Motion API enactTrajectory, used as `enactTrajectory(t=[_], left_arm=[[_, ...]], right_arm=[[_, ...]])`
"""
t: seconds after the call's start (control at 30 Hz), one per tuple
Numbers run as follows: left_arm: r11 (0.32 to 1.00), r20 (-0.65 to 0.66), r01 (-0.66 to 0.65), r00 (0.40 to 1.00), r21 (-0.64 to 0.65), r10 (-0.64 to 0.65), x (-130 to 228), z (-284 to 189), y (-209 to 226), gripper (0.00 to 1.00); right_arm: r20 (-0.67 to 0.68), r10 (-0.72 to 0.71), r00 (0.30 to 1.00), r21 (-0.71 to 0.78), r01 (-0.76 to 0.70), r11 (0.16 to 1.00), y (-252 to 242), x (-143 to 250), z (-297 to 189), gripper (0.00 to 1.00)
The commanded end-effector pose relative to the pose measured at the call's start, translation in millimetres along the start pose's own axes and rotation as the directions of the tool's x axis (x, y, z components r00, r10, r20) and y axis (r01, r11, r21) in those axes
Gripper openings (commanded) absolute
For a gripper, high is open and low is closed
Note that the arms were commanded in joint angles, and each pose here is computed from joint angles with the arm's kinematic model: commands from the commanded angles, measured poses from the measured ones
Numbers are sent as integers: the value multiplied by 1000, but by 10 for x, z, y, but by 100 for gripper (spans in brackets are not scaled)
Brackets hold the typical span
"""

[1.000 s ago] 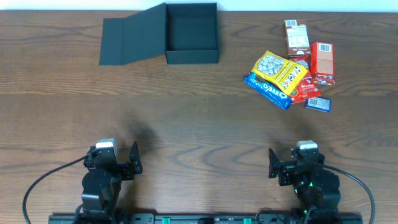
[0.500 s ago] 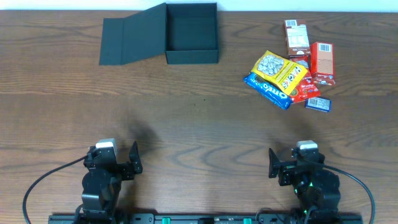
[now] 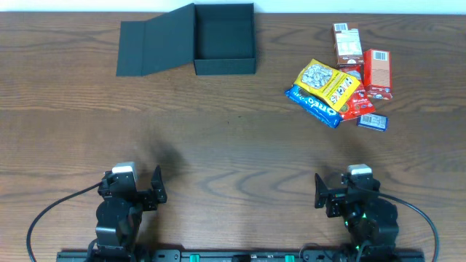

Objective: Pack container

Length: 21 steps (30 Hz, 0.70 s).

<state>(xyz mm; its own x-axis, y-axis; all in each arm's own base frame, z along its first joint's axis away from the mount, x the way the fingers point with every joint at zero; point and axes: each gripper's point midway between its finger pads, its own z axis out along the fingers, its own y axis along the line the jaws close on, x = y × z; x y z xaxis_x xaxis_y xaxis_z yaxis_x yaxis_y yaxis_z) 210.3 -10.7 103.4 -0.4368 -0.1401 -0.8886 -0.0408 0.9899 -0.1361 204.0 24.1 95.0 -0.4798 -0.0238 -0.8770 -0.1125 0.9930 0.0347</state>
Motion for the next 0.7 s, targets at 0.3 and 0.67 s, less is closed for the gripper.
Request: enactTrajectory(t=[0.3, 0.67], left_arm=[[1000, -5, -13, 1000, -8, 13, 43, 25, 21, 95], [1000, -5, -13, 1000, -8, 13, 43, 25, 21, 95]], right_arm=[[75, 59, 995, -26, -58, 998, 34, -169, -1, 99], [12, 534, 846, -392, -487, 781, 558, -533, -152, 99]])
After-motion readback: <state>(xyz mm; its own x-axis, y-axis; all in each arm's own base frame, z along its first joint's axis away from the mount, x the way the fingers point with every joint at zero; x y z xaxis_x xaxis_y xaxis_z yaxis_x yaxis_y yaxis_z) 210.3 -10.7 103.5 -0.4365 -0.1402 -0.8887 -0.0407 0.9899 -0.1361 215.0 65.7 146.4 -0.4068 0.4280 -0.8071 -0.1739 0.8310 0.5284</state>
